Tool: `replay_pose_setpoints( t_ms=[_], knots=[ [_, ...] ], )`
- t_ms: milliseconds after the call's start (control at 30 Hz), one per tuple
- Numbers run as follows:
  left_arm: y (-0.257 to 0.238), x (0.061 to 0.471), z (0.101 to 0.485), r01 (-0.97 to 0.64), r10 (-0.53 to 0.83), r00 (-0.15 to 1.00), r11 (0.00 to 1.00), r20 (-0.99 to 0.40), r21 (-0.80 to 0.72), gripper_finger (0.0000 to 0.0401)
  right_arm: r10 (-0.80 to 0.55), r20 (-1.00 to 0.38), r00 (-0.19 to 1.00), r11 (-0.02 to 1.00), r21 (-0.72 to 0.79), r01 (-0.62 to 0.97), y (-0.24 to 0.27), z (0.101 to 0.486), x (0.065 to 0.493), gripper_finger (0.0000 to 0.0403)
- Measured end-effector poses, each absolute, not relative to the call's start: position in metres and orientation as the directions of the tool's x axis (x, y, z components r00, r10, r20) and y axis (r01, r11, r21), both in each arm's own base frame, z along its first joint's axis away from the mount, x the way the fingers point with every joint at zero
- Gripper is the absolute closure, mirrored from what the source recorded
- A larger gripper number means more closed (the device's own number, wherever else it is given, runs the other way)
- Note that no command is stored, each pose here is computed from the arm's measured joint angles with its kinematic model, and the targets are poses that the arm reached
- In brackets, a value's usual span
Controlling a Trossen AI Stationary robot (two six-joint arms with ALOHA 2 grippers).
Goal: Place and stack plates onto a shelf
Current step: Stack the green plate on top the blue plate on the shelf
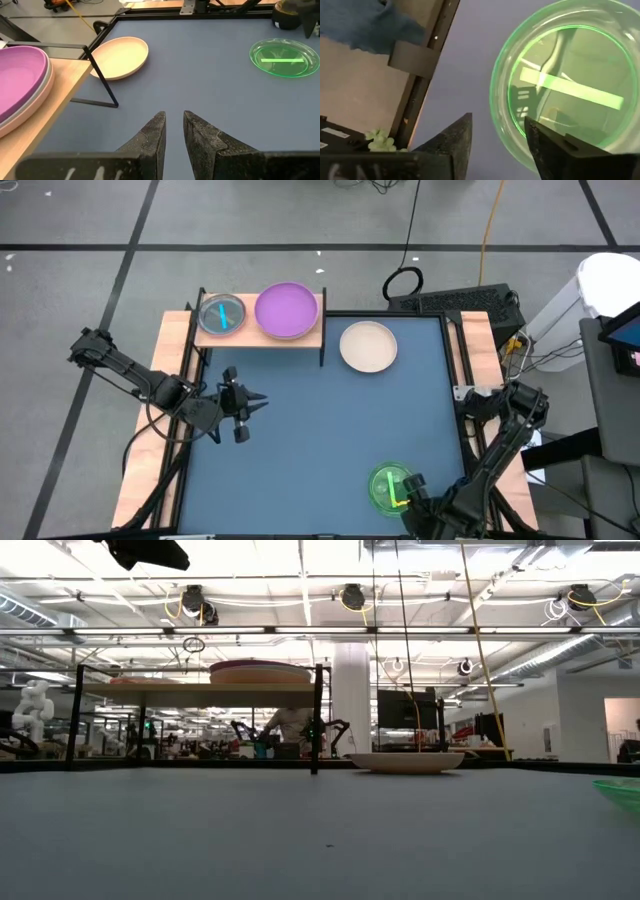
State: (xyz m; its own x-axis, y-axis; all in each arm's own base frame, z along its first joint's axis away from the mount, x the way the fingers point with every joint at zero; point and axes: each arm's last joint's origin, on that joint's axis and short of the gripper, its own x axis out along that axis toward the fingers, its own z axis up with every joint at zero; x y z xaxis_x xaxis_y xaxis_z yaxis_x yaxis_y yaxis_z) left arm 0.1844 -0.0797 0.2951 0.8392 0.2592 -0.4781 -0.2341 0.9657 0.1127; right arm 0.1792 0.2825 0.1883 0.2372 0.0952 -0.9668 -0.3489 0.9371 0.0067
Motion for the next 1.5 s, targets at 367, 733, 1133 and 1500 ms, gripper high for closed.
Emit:
replay_pose_setpoints(
  t_ms=[367, 733, 1133, 1500],
  knots=[
    [-0.080, 0.184, 0.295, -0.234, 0.259, 0.840, 0.966, -0.477, 0.111, 0.0329, 0.179, -0.965, 0.192, 0.898, 0.080, -0.433, 0.276, 0.153, 0.170, 0.0261],
    [-0.080, 0.184, 0.295, -0.236, 0.259, 0.840, 0.966, -0.477, 0.108, 0.0329, 0.124, -0.974, 0.187, 0.893, 0.027, -0.449, 0.271, 0.150, 0.167, 0.0324],
    [-0.080, 0.184, 0.295, -0.239, 0.260, 0.840, 0.965, -0.477, 0.105, 0.0329, 0.093, -0.972, 0.217, 0.853, -0.035, -0.521, 0.267, 0.147, 0.167, 0.0398],
    [-0.080, 0.184, 0.295, -0.239, 0.260, 0.840, 0.965, -0.477, 0.105, 0.0329, 0.078, -0.969, 0.234, 0.852, -0.057, -0.521, 0.266, 0.147, 0.168, 0.0402]
  ],
)
